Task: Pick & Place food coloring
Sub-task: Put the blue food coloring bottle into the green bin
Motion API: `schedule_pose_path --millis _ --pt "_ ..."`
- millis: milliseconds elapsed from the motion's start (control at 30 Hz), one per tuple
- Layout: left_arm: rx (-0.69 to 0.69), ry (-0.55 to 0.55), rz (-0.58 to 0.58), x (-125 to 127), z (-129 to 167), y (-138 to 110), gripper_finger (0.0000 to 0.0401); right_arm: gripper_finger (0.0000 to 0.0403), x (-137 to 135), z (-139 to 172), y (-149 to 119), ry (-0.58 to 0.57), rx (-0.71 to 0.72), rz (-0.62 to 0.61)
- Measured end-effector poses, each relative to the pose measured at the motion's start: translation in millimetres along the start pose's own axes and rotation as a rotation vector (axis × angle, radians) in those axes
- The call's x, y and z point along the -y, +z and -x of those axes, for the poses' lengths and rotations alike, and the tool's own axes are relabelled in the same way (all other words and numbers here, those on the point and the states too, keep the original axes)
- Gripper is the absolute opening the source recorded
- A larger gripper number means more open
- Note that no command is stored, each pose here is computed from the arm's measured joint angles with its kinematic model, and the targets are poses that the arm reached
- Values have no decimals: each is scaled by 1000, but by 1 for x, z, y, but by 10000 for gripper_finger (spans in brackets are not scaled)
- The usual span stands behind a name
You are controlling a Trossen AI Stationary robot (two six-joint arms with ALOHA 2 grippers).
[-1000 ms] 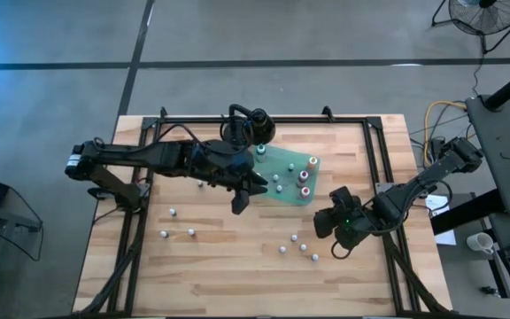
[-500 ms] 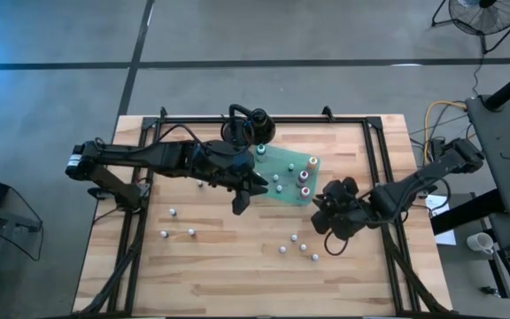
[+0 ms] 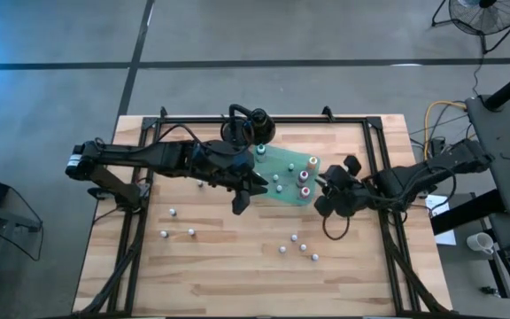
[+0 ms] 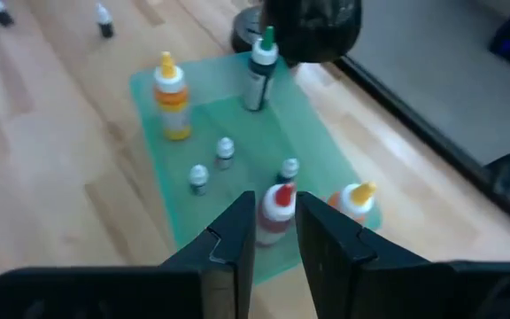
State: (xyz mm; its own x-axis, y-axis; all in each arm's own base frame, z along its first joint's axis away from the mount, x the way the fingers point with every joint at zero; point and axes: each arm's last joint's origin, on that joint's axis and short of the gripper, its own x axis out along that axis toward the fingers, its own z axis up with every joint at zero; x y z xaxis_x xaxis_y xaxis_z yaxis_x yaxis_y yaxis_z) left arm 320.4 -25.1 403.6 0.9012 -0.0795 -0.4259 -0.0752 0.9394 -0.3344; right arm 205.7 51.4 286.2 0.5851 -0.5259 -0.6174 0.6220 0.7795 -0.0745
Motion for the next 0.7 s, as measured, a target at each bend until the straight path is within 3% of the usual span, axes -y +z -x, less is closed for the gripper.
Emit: schedule_pose_path --millis 267,533,700 --pt "0 0 0 0 0 0 80 69 11 -11 7 -38 -35 99" --pt "0 0 0 0 0 0 80 73 10 -10 -2 165 -241 209" --pt "0 0 0 0 0 0 80 80 16 -2 -6 208 -392 259"
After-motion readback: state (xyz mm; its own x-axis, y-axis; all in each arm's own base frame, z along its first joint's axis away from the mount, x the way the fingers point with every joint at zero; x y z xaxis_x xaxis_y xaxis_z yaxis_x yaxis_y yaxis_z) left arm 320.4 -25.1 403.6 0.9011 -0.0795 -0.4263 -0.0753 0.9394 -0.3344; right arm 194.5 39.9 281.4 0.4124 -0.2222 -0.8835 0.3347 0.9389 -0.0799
